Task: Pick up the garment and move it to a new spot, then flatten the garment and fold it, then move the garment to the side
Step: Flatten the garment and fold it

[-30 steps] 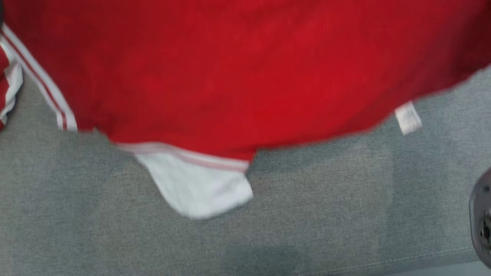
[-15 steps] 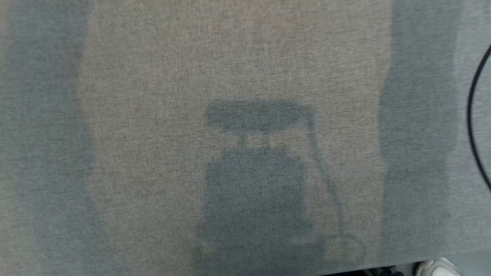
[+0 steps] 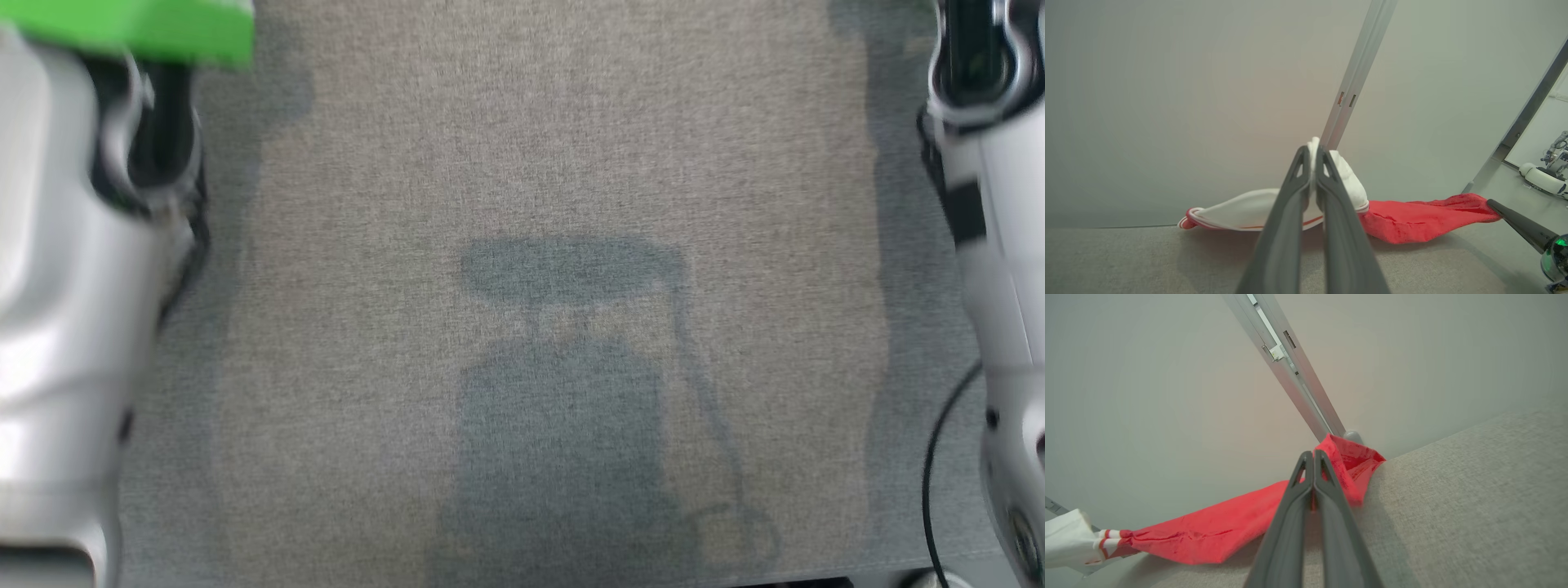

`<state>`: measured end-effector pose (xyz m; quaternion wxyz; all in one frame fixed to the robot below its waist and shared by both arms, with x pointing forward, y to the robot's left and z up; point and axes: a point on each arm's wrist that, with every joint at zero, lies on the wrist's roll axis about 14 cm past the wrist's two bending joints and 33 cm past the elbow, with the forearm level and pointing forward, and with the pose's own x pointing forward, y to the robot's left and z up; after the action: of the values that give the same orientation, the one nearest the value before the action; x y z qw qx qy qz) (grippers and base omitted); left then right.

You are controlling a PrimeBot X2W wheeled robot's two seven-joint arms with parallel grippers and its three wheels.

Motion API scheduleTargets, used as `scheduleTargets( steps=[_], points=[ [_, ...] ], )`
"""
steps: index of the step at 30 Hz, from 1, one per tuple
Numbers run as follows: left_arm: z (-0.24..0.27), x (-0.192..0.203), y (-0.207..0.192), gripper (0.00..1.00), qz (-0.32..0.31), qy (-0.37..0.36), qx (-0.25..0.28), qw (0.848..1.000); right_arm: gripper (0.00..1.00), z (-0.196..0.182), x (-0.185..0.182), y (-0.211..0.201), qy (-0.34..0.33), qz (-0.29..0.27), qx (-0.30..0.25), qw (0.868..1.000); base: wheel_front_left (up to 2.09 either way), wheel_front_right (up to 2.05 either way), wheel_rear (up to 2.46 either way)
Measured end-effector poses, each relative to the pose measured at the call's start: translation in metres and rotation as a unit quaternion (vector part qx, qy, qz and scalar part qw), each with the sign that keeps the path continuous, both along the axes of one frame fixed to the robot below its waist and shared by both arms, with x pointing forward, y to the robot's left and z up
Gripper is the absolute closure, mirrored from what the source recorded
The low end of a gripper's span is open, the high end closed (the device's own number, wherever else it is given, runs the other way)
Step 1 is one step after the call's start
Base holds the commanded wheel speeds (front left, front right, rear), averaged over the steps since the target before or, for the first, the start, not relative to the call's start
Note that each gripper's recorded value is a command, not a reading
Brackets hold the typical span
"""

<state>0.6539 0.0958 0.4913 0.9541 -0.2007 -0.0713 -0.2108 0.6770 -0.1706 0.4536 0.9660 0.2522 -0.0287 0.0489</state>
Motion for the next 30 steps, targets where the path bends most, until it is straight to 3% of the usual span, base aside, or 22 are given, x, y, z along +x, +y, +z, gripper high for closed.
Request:
scheduleTargets(
  steps=[6,11,18,21,26,30],
  points=[
    [0.015,-0.068,0.009,1.0,0.004,0.0,-0.036,0.999,1.0,0.006,-0.066,-0.02,0.0,-0.001,0.02,1.0,0.0,0.0,0.0],
    [0.033,-0.148,0.015,1.0,0.016,-0.001,-0.047,0.999,1.0,0.019,-0.139,-0.047,0.006,-0.015,0.015,1.0,0.0,0.0,0.0],
    [0.051,-0.238,0.023,1.0,0.064,0.019,-0.103,0.992,1.0,0.036,-0.212,-0.046,0.024,0.005,0.005,1.0,0.0,0.0,0.0],
    [0.054,-0.27,0.02,1.0,0.076,0.032,-0.13,0.988,1.0,0.038,-0.246,-0.06,0.035,-0.012,0.001,0.999,0.0,0.0,0.0],
    [0.058,-0.304,0.004,1.0,0.051,0.046,-0.139,0.988,1.0,0.037,-0.3,-0.086,0.058,-0.059,0.004,0.997,0.0,0.0,0.0],
    [0.056,-0.313,0.008,1.0,0.04,0.05,-0.117,0.991,1.0,0.043,-0.313,-0.068,0.067,-0.038,0.019,0.997,0.0,0.0,0.0]
  ],
)
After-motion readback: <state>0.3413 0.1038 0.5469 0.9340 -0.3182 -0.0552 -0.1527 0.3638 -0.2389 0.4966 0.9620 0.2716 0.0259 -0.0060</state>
